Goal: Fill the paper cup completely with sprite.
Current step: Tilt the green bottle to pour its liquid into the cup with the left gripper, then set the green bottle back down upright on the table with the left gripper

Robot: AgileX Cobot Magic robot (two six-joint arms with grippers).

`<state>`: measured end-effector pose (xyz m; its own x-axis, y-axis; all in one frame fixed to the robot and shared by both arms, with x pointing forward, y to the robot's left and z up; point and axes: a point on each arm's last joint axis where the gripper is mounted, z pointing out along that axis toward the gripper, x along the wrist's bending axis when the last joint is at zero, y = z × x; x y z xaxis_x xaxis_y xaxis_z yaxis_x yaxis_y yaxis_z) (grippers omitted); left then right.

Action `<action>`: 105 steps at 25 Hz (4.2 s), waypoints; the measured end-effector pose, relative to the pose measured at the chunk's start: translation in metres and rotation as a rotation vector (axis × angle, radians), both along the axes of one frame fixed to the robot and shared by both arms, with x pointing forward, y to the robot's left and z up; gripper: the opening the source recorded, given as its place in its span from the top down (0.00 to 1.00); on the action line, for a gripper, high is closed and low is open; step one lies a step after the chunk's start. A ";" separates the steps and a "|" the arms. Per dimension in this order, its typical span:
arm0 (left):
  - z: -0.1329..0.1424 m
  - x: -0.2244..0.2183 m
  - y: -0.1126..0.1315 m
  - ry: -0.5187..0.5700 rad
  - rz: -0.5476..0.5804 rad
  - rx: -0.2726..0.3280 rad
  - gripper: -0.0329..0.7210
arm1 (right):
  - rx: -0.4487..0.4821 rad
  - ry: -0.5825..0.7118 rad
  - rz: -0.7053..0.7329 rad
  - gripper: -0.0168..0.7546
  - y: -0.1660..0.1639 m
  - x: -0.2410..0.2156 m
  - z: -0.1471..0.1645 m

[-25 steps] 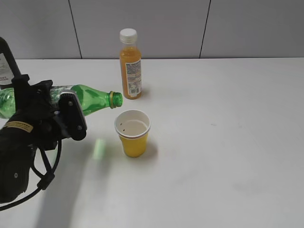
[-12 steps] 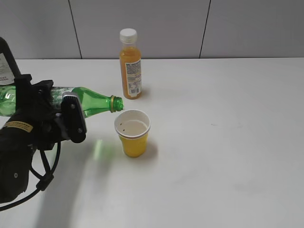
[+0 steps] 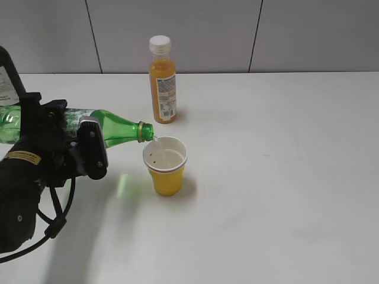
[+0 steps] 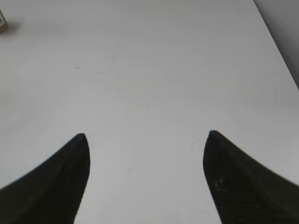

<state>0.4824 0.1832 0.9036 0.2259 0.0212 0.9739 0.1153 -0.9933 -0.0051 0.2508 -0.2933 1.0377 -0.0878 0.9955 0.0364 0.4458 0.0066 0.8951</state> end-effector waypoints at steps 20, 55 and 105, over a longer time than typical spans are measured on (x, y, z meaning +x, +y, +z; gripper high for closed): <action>0.000 0.001 0.003 0.006 0.001 0.050 0.35 | 0.000 0.000 0.000 0.22 0.000 0.000 0.000; 0.001 0.002 0.002 -0.009 0.000 0.007 0.35 | 0.000 0.000 0.000 0.22 0.000 0.000 0.000; 0.013 0.048 0.026 -0.178 0.127 -1.374 0.35 | 0.000 0.000 0.000 0.22 0.000 0.000 0.000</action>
<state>0.5304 0.2088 0.9169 0.0269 0.9848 0.1714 0.1004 -0.1733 0.9797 0.2508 -0.2933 1.0377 -0.0876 0.9955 0.0367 0.4458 0.0063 0.8951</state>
